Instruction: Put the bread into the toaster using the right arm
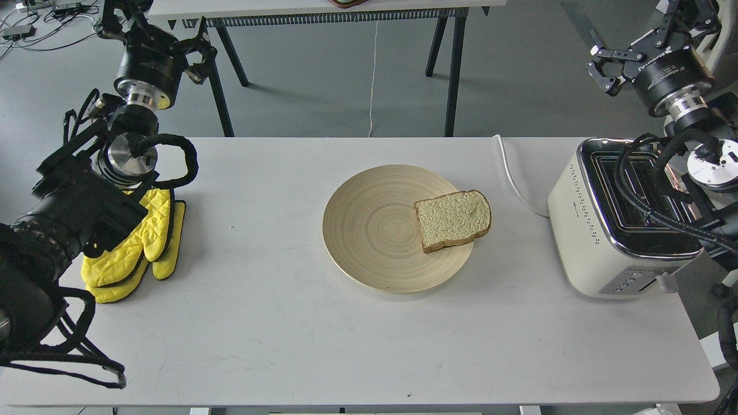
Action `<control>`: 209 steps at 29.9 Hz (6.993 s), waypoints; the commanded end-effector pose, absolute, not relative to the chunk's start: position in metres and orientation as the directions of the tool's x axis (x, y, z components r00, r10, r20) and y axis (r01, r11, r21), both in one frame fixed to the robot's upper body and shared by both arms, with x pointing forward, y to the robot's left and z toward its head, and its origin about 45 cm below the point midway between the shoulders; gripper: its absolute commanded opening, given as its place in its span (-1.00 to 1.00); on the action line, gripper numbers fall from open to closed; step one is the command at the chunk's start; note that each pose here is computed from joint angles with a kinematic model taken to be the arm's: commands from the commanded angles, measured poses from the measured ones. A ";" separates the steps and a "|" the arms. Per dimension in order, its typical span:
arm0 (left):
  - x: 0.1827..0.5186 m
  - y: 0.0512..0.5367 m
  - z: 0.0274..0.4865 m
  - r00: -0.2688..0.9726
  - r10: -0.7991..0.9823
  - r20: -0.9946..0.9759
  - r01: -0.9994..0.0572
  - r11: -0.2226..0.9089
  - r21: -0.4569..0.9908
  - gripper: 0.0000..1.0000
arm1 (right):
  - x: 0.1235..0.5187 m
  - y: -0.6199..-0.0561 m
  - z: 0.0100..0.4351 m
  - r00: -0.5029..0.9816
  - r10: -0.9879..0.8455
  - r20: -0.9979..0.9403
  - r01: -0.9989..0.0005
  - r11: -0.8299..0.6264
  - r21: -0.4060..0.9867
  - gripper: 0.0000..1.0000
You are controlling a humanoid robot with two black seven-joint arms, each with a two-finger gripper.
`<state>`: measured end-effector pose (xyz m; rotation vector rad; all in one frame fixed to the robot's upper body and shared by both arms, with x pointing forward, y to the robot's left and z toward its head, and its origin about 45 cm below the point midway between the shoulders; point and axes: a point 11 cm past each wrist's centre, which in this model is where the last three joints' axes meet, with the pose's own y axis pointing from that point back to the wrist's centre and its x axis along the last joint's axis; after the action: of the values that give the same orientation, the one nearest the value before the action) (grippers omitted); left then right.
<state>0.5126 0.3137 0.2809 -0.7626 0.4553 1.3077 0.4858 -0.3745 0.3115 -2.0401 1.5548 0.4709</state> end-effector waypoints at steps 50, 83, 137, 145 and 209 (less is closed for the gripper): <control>0.513 0.312 0.280 0.222 0.678 -0.700 -0.968 0.065 -0.244 1.00 | 0.422 -0.253 0.229 0.573 -0.286 0.768 -0.778 -0.483 0.401 0.96; 0.513 0.311 0.280 0.223 0.677 -0.701 -0.968 0.066 -0.244 1.00 | 0.401 -0.241 0.109 0.664 -0.301 0.685 -0.747 -0.313 0.586 0.37; 0.513 0.311 0.280 0.223 0.677 -0.701 -0.968 0.066 -0.244 1.00 | 0.399 -0.239 0.097 0.637 -0.344 0.689 -0.771 -0.290 0.567 -0.91; 0.513 0.311 0.280 0.223 0.677 -0.701 -0.968 0.066 -0.244 1.00 | 0.402 -0.223 0.116 0.627 -0.350 0.696 -0.777 -0.347 0.525 -1.00; 0.513 0.311 0.280 0.223 0.678 -0.700 -0.968 0.067 -0.243 1.00 | 0.339 -0.454 0.314 0.546 -0.062 0.836 -0.838 -0.036 0.545 -1.00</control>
<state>0.5130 0.3106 0.2795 -0.7743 0.4629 1.3084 0.3418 -0.4471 0.3089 -3.5720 1.8966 -1.7767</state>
